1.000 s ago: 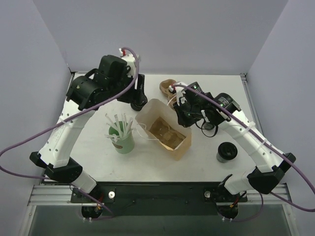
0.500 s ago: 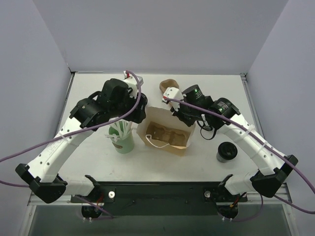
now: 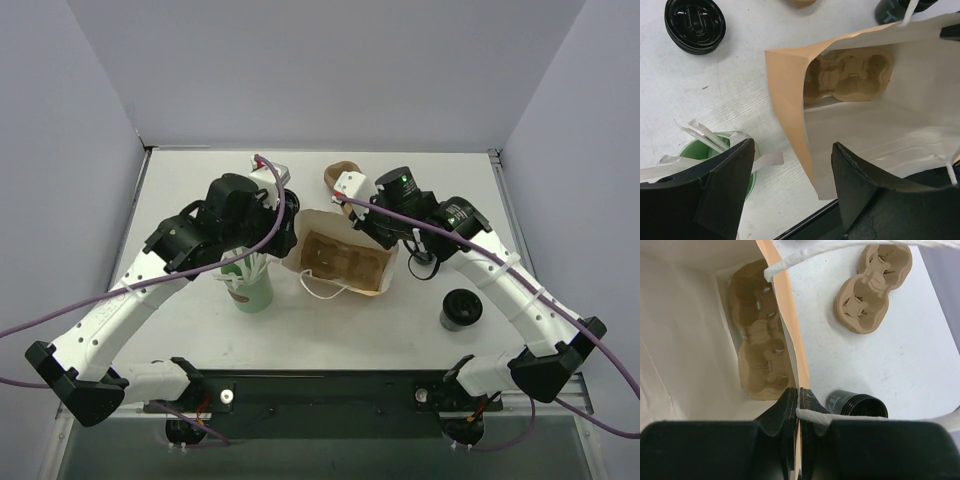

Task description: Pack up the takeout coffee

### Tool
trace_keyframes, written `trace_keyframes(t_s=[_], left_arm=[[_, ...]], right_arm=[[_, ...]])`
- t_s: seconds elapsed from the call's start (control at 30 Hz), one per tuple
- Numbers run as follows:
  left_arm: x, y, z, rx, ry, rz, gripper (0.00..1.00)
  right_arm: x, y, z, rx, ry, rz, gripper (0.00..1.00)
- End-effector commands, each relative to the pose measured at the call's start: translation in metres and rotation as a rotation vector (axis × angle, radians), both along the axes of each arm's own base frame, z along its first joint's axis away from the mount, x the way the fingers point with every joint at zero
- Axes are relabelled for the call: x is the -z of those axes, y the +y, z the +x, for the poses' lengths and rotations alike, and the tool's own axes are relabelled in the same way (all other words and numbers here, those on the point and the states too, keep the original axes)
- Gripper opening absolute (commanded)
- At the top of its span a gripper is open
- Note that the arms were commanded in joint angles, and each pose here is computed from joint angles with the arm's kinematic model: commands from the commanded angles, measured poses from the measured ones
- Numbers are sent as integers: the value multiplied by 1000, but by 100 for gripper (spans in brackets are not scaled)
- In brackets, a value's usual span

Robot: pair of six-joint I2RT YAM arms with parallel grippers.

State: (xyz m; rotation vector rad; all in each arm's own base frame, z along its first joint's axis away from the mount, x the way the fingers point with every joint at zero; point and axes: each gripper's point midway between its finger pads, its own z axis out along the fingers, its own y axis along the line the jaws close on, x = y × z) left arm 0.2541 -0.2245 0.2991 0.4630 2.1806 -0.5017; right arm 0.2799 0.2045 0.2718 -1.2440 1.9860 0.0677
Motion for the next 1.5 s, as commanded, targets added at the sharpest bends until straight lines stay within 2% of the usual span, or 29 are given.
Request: trace_keyframes(t_s=[0.0, 0.47, 0.57, 0.6, 0.63, 0.7, 0.73, 0.8, 0.83, 0.87, 0.93, 1.0, 1.03, 1.13, 1.33, 1.47], left_arm=[[-5, -5, 11, 11, -54, -27, 73], [2, -16, 7, 46, -32, -80, 62], [15, -16, 8, 48, -13, -65, 56], [18, -16, 6, 54, -10, -62, 52], [19, -16, 6, 54, -9, -63, 42], [14, -16, 5, 52, -23, -79, 28], [15, -15, 3, 52, -25, -82, 12], [11, -15, 1, 55, -39, -101, 0], [11, -15, 0, 55, -41, -105, 0], [6, -15, -1, 56, -58, -123, 0], [4, -17, -3, 53, -63, -146, 0], [6, -18, -6, 47, -66, -168, 0], [6, -19, -6, 44, -71, -178, 0], [12, -18, -9, 36, -74, -180, 0], [17, -5, -7, -25, -101, -166, 0], [22, -5, -11, -32, -88, -195, 0]], right_arm=[[-4, 1, 4, -46, -36, 5, 0], [-3, -6, 1, -18, -49, 18, 0], [0, -7, 0, -19, -61, 12, 0], [-1, -8, 1, -17, -67, 17, 0], [-1, -7, 0, -20, -68, 16, 0], [2, -6, -1, -25, -67, 15, 0], [2, -6, -1, -24, -69, 17, 0], [0, -5, 1, -8, -77, 35, 0], [-2, -6, 2, 9, -81, 46, 1], [-7, -5, 4, 26, -89, 67, 9], [-14, -3, 3, 65, -76, 123, 17], [-24, 1, 0, 84, -73, 185, 36], [-26, 2, -2, 125, -47, 237, 52], [-44, 6, -10, 201, -10, 365, 64], [-70, 15, -32, 249, 82, 570, 70], [-91, 4, -35, 351, 68, 680, 71]])
